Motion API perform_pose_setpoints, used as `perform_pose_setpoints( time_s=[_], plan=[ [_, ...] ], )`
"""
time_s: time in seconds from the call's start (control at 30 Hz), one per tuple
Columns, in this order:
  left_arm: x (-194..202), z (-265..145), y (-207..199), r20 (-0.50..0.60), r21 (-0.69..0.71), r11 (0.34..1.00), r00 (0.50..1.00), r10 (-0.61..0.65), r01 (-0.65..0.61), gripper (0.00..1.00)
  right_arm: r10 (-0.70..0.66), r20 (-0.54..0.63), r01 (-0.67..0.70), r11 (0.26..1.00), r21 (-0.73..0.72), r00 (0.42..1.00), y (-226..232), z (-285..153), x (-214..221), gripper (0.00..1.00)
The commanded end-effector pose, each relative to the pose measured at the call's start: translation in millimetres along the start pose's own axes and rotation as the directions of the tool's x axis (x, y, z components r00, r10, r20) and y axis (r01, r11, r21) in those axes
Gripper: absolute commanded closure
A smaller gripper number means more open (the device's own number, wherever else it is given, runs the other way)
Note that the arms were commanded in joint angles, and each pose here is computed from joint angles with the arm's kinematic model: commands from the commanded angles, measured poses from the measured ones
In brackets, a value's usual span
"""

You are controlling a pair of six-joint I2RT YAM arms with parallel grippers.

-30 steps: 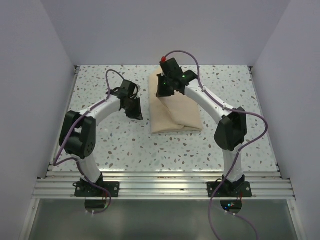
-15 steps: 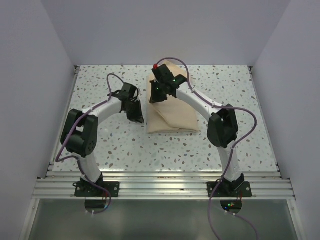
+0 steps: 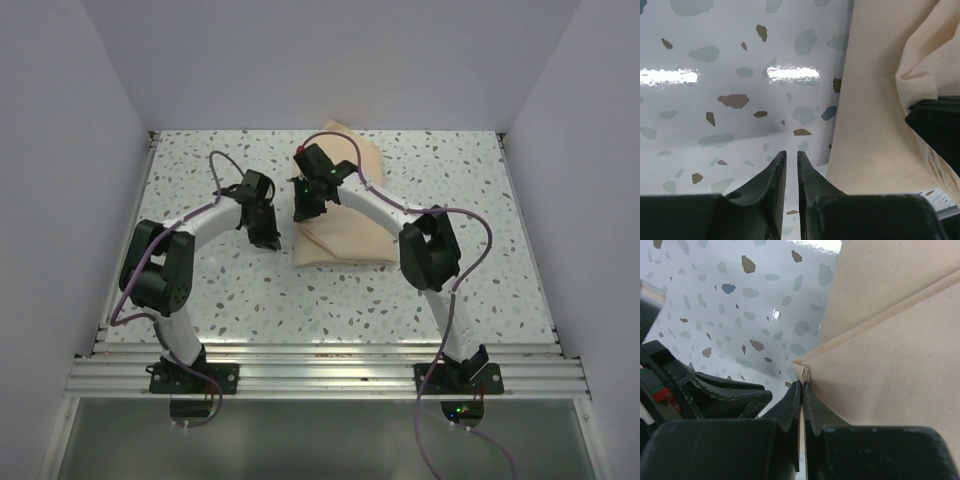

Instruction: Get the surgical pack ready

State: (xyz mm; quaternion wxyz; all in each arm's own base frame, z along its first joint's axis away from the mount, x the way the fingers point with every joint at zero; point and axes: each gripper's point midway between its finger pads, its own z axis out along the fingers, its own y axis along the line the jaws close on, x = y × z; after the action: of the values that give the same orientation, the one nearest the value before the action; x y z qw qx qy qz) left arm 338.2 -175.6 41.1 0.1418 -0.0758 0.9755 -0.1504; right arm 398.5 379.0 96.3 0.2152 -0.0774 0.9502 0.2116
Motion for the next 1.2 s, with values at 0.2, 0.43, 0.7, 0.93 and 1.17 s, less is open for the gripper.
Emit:
perform_pose_setpoints(
  time_s=[0.2,0.43,0.7,0.93,1.17],
  plan=[
    [-18.5,-37.6,-4.3,0.073,0.042,0.999,0.997,-0.017,0.014,0.81,-0.008,-0.004,0.008,0.999,-0.037,1.000,15.6,25.2,0.4,1.00],
    [-34.4,-54.3,-35.7,0.086,0.186,0.982,0.996,0.010,-0.026,0.76,0.015,0.010,-0.014,0.995,-0.095,1.000,13.7,-21.8,-32.8,0.61],
    [-54.7,-55.6,-80.3,0.098,0.388,0.920,0.995,0.026,-0.062,0.76,0.117,-0.059,-0.129,0.945,-0.300,0.991,-40.9,-112.6,-33.3,0.58],
    [-60.8,-35.0,-114.7,0.037,0.560,0.828,0.999,-0.021,-0.004,0.87,0.140,-0.164,-0.211,0.775,-0.595,0.976,-25.1,-126.3,25.9,1.00],
    [-56.5,1.7,-112.0,-0.041,0.549,0.833,0.998,-0.052,0.066,0.89,0.142,-0.270,-0.290,0.702,-0.651,0.952,-33.7,-97.0,63.6,1.00]
  ],
)
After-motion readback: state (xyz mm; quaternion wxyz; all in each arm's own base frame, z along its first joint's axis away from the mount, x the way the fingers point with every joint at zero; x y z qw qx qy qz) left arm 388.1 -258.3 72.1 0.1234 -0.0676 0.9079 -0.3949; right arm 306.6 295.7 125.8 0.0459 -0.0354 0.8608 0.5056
